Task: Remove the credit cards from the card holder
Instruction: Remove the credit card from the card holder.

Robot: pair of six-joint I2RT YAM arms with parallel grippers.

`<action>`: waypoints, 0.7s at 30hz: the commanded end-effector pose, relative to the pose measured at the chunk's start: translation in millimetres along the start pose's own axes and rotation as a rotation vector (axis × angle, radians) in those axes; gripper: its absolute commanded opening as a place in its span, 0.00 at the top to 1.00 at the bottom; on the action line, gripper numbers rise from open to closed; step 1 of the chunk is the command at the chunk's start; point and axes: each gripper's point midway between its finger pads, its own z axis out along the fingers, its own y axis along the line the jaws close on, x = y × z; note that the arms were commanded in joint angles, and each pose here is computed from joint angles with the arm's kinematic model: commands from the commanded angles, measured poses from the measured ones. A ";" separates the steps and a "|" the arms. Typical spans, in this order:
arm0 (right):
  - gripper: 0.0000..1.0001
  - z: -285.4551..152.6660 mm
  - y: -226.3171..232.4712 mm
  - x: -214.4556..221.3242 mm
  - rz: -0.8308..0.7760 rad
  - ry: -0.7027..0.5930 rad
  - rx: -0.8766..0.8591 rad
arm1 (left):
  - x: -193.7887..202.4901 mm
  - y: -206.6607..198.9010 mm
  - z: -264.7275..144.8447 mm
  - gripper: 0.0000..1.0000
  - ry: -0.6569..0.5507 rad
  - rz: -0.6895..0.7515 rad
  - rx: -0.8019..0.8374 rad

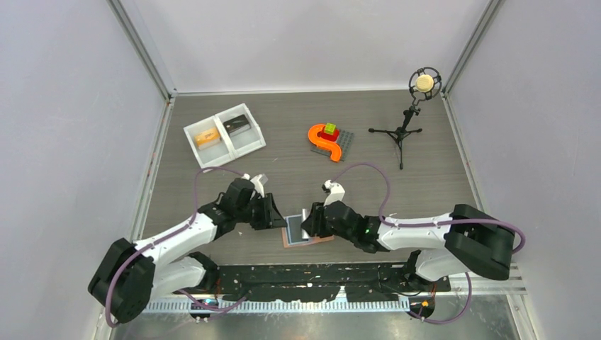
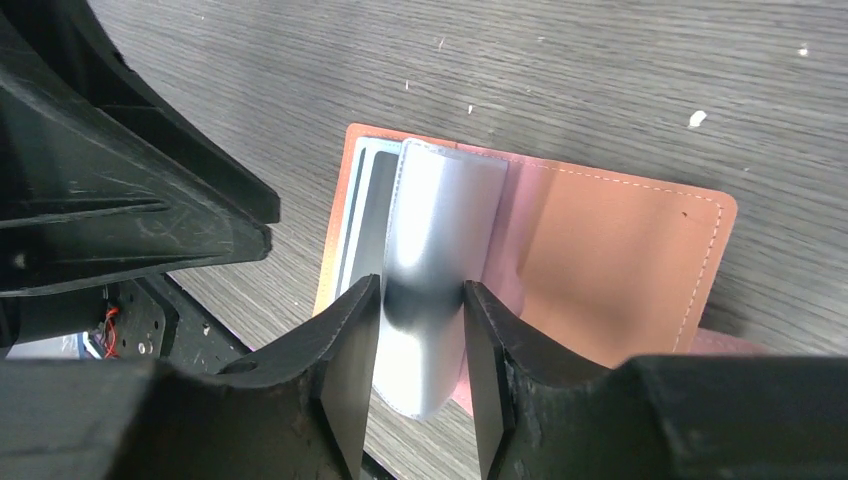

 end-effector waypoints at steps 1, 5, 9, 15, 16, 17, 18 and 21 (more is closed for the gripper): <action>0.55 -8.8 -4.3 -17.0 -0.010 -0.061 0.034 | -19.4 -25.4 8.6 0.66 -0.043 0.037 0.084; 0.55 -14.9 -19.5 -17.3 -0.028 -0.063 0.103 | -16.0 -18.6 17.8 0.66 -0.016 0.026 0.065; 0.55 -24.0 -38.2 -18.9 -0.048 -0.064 0.195 | -13.3 -13.8 21.7 0.67 0.000 0.026 0.050; 0.55 -44.4 -56.6 -24.0 -0.056 -0.062 0.296 | -14.4 -12.3 20.6 0.66 -0.008 0.039 0.040; 0.55 -49.1 -57.9 -25.1 -0.057 -0.054 0.314 | -14.3 -12.5 20.0 0.67 -0.008 0.039 0.041; 0.55 -53.4 -54.1 -29.6 -0.052 -0.063 0.305 | -14.8 -13.0 19.0 0.66 -0.012 0.040 0.042; 0.55 -57.8 -51.4 -32.7 -0.053 -0.060 0.306 | -14.6 -13.7 18.1 0.67 -0.012 0.041 0.044; 0.55 -70.8 -30.8 -49.8 -0.036 -0.098 0.232 | -14.7 -16.4 14.8 0.66 -0.020 0.048 0.050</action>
